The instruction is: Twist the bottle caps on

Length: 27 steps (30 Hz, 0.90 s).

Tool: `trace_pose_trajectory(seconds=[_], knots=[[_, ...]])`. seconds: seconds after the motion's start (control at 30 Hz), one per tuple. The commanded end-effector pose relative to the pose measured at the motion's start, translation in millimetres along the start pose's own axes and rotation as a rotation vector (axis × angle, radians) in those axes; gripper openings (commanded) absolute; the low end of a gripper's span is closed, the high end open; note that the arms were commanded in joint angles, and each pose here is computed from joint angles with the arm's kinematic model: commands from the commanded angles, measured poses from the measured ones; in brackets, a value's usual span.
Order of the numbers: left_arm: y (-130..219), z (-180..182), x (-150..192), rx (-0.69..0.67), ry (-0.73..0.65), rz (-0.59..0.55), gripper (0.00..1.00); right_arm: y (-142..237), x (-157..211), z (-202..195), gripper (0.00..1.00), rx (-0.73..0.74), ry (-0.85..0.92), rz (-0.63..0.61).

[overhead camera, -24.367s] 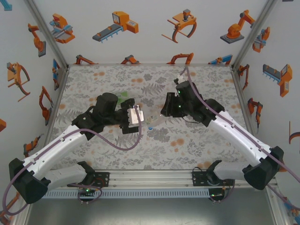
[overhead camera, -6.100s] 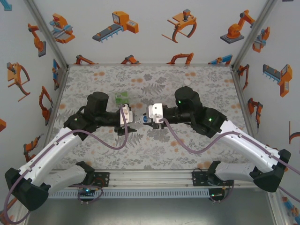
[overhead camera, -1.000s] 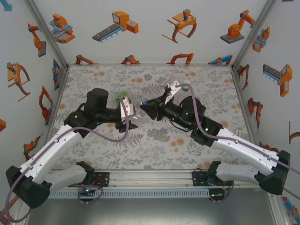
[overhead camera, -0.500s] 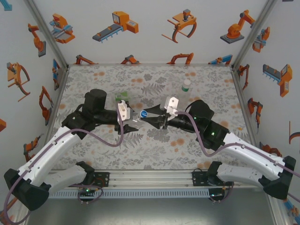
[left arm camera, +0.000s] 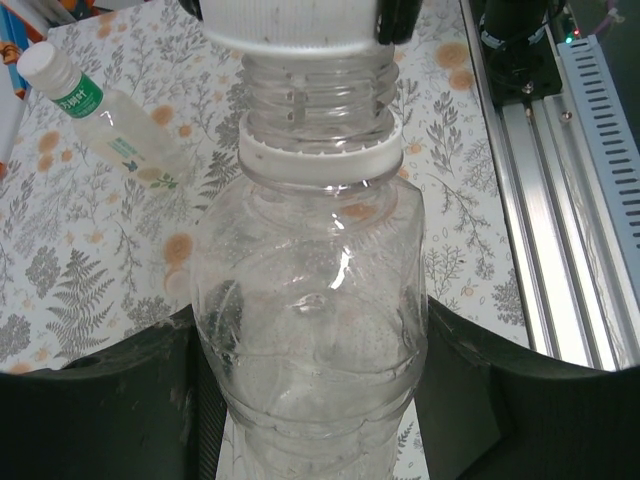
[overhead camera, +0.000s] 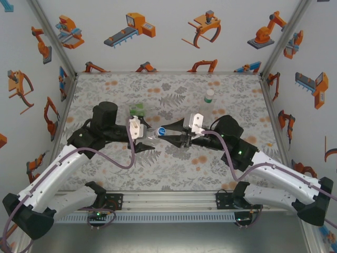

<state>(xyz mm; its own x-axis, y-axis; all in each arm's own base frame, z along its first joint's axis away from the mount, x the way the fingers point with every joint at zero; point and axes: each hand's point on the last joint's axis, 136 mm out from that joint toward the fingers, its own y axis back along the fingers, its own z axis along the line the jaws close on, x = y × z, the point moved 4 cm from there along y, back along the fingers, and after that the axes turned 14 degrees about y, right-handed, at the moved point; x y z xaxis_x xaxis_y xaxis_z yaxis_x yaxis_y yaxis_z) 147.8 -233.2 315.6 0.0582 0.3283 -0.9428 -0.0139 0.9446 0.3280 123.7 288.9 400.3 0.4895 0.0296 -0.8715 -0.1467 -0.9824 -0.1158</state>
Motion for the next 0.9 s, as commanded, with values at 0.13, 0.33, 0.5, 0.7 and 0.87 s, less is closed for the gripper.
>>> trace_pose_trajectory(seconds=[0.13, 0.33, 0.5, 0.7, 0.87], knots=[[6.5, -10.8, -12.7, 0.050, -0.057, -0.070, 0.00, -2.8, 0.4, 6.8, 0.00, -0.036, -0.076, -0.051], [9.9, -10.9, -17.2, 0.051, -0.055, -0.102, 0.00, -3.4, 0.2, 18.1, 0.00, -0.114, -0.092, -0.083], [12.3, -9.3, -18.9, 0.050, -0.050, -0.116, 0.00, -3.1, 0.1, 19.4, 0.00, -0.122, -0.095, -0.085], [11.6, -7.8, -18.3, 0.048, -0.048, -0.116, 0.00, -5.3, 7.6, 9.7, 0.00, -0.051, -0.105, -0.028], [10.3, 10.8, -13.7, -0.086, -0.034, -0.088, 0.00, -10.1, 22.5, -4.0, 0.00, 0.061, -0.190, 0.030]])
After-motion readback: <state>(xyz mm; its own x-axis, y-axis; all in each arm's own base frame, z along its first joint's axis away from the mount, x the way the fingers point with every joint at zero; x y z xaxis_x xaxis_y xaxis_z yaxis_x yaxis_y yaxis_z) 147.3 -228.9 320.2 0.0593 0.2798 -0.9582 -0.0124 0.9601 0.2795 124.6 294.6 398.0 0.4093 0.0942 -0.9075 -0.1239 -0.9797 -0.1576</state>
